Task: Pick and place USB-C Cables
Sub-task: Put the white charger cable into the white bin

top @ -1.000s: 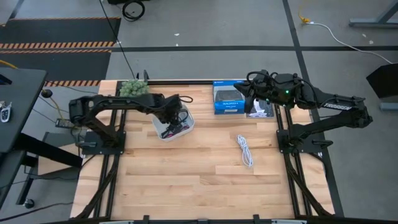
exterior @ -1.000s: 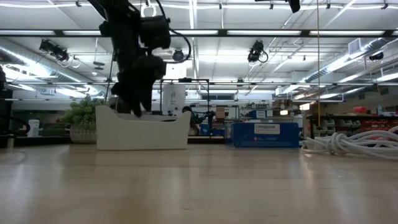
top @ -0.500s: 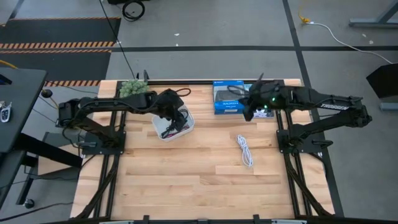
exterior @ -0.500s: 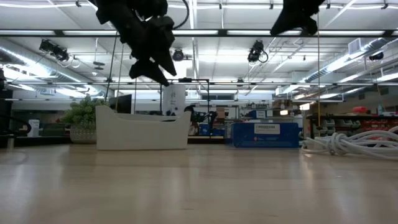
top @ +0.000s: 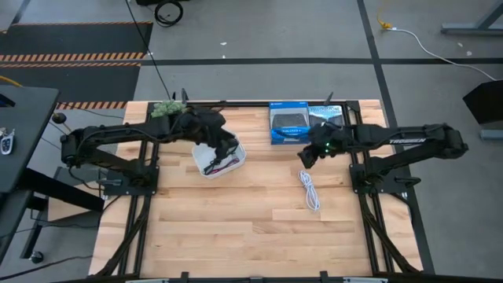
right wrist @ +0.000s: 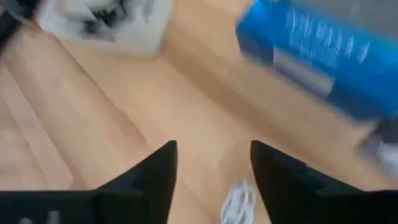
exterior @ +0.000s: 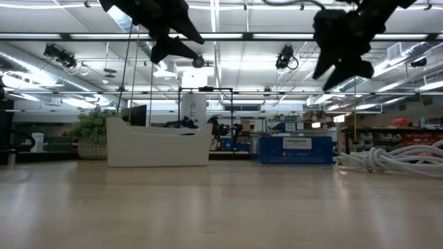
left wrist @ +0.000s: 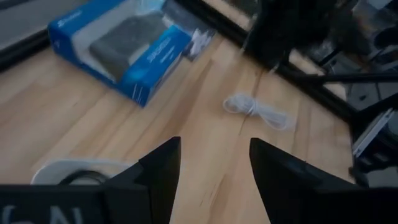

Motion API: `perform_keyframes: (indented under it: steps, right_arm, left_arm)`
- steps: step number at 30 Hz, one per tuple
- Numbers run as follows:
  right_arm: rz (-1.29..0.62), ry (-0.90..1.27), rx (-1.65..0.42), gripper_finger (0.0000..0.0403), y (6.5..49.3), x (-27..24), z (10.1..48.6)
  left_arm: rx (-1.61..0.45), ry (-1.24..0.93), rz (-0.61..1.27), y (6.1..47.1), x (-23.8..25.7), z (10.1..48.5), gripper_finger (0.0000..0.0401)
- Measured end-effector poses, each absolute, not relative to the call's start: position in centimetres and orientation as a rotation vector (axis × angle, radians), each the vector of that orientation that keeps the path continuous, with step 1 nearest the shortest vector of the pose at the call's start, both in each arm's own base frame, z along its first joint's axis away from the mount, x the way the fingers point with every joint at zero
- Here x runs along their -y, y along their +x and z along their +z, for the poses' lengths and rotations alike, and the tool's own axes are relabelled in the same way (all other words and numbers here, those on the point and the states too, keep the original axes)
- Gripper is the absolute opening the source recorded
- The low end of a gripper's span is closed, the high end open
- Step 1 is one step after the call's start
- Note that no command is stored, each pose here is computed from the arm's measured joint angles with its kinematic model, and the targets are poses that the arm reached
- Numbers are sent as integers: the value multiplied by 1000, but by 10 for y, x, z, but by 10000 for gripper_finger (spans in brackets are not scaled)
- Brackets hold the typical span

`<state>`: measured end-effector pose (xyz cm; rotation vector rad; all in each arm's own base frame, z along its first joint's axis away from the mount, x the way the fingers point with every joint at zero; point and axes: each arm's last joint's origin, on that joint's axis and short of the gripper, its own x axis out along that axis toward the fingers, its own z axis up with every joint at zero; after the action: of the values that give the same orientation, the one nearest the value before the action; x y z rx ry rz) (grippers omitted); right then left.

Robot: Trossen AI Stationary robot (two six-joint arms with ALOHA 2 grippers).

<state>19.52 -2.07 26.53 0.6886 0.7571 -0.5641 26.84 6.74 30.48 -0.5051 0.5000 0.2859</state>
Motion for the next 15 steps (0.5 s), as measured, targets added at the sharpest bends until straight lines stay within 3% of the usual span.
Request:
perform_keyframes:
  steps: [6, 15]
  right_arm:
    - [-605, 749, -940, 256, 200, 6, 229]
    - [-685, 711, -1176, 261, 216, -19, 187]
  left_arm:
    - [-442, -505, 277, 265, -67, 314, 199]
    - [-404, -515, 239, 266, -66, 318, 199]
